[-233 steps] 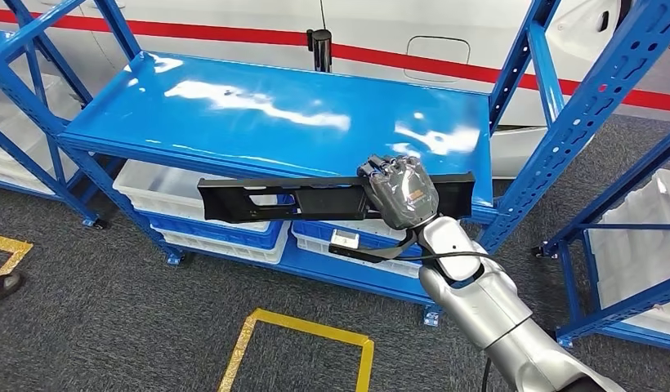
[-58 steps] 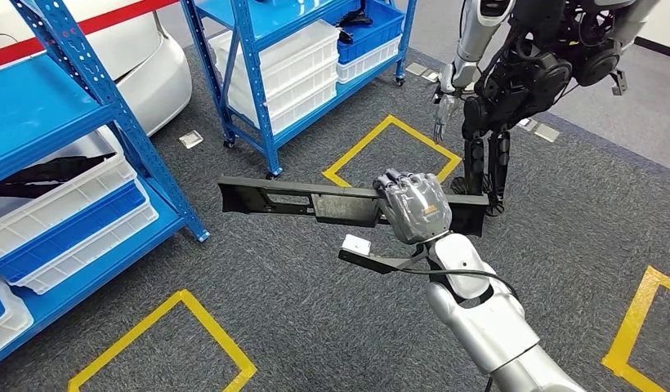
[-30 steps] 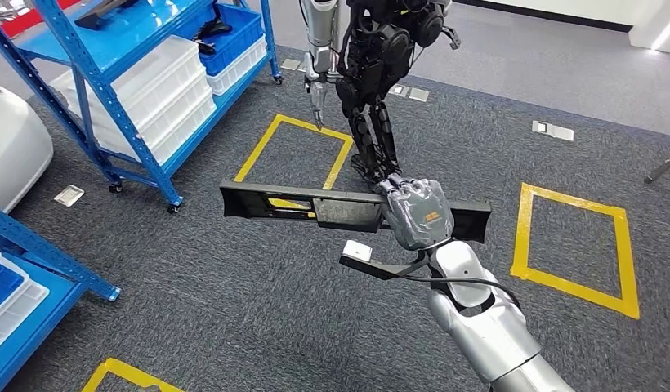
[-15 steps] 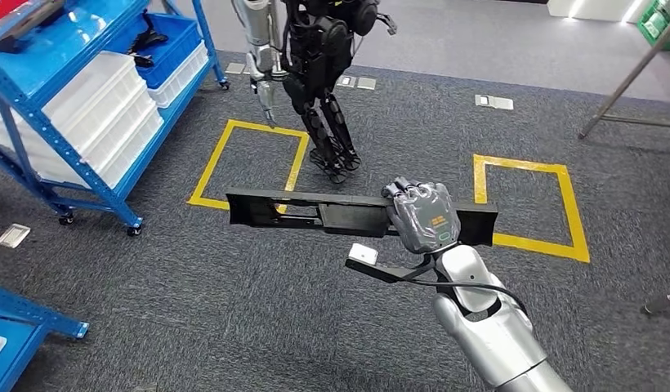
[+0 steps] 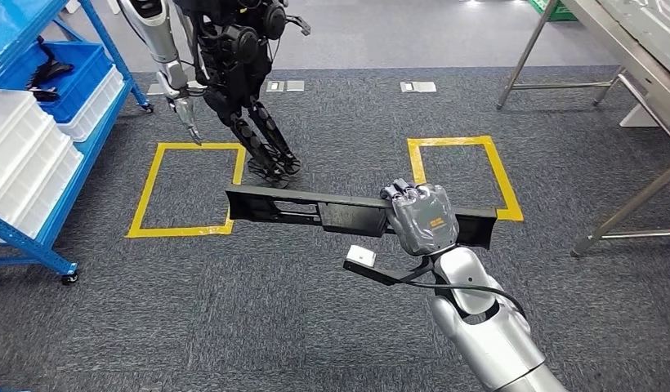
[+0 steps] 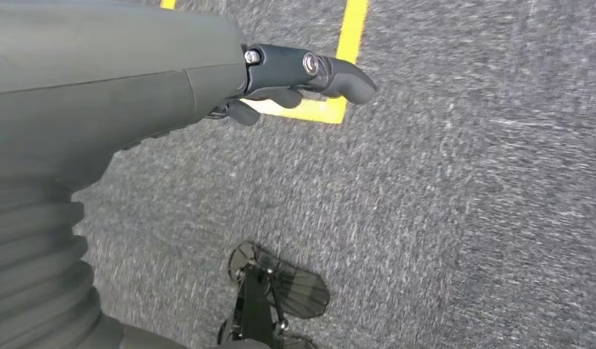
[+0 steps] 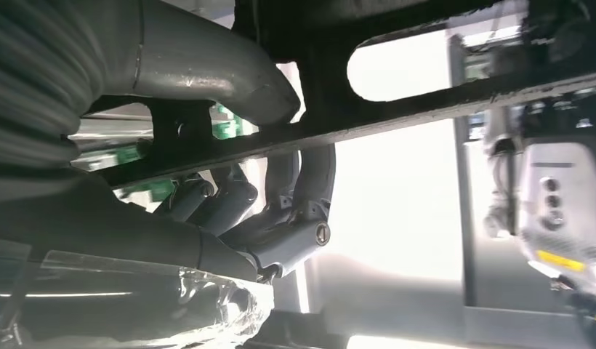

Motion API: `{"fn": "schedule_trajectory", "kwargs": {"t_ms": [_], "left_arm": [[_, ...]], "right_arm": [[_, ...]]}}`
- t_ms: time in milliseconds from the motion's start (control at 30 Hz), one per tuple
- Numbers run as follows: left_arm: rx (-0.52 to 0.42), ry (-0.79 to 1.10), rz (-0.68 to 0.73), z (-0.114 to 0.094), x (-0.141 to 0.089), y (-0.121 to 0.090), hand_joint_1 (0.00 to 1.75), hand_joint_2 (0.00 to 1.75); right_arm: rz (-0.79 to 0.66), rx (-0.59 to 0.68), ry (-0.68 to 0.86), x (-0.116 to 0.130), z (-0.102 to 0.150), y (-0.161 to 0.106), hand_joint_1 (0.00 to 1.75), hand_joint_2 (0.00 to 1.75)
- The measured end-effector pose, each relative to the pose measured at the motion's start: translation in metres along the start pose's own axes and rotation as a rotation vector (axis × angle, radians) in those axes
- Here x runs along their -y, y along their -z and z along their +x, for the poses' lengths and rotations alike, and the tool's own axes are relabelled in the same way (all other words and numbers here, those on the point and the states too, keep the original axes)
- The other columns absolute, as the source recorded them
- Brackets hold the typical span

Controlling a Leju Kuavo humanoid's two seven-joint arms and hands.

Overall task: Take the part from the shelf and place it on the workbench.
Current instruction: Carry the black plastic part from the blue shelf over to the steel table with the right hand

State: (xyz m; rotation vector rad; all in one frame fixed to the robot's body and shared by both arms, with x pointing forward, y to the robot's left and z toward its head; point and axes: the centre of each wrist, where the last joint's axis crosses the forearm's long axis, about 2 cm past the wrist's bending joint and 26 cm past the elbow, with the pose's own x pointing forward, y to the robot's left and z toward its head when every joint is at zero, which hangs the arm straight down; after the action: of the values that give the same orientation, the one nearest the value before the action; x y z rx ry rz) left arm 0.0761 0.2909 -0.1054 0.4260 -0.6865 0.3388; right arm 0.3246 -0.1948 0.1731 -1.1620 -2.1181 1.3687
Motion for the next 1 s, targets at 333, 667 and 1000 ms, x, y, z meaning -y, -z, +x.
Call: {"fn": "schedule_trajectory", "kwargs": {"t_ms": [333, 667, 1000], "left_arm": [[0.009, 0.004, -0.003, 0.0004, 0.0007, 0.0, 0.0, 1.75], [0.012, 0.006, 0.001, 0.0011, -0.0007, 0.001, 0.0, 1.75], [0.004, 0.002, 0.005, -0.0015, -0.0014, -0.0005, 0.0, 1.75]], "right_arm": [[0.008, -0.009, 0.0, -0.0005, -0.0014, -0.0041, 1.75, 1.75], [0.017, -0.012, 0.003, -0.0007, -0.0011, -0.004, 1.75, 1.75], [0.011, -0.011, 0.008, 0.0, 0.001, -0.0022, 1.75, 1.75]]}}
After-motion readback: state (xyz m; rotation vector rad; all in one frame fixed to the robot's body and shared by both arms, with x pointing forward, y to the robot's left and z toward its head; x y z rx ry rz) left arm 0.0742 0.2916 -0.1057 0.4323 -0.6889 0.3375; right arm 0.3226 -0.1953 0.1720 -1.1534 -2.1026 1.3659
